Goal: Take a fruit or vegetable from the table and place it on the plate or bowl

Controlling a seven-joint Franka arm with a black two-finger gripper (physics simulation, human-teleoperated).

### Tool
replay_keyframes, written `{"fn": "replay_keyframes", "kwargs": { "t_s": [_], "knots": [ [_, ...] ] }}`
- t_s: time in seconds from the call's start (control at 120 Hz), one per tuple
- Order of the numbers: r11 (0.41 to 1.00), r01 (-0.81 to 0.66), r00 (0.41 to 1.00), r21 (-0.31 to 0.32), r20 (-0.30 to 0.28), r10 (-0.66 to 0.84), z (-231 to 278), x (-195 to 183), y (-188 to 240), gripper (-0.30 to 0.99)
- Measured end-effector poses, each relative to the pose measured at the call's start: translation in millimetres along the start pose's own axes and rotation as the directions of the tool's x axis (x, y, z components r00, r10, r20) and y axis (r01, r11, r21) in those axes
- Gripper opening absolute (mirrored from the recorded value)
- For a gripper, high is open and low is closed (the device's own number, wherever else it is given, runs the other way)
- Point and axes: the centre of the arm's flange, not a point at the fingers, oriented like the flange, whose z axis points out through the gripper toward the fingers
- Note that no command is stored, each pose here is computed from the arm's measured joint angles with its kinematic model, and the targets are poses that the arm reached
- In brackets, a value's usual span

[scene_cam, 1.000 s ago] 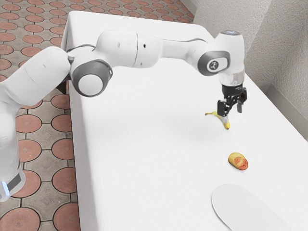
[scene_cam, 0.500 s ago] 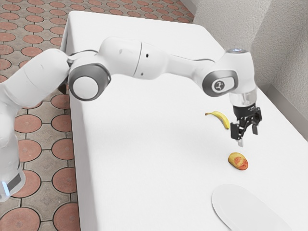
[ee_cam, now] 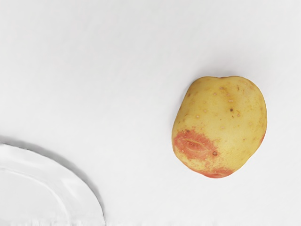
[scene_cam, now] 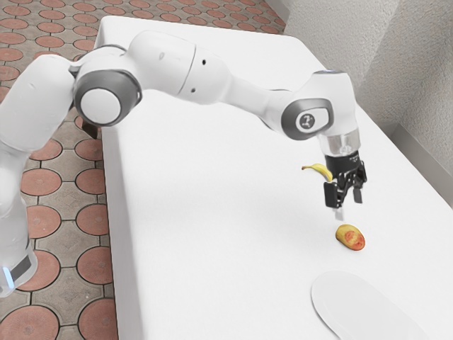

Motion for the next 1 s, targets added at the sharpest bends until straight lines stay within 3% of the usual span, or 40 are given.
{"fn": "replay_keyframes", "kwargs": {
  "t_s": [0.358, 0.65, 1.0],
  "knots": [
    [0.997, 0.032, 0.999, 0.073, -0.046, -0.029, 12, 18, -15, 0.69],
    [0.997, 0.059, 0.996, 0.057, -0.072, -0.055, 15, 64, 24, 0.69],
    [0.999, -0.011, 1.0, 0.045, -0.015, 0.012, 38, 46, 48, 0.69]
  ]
}}
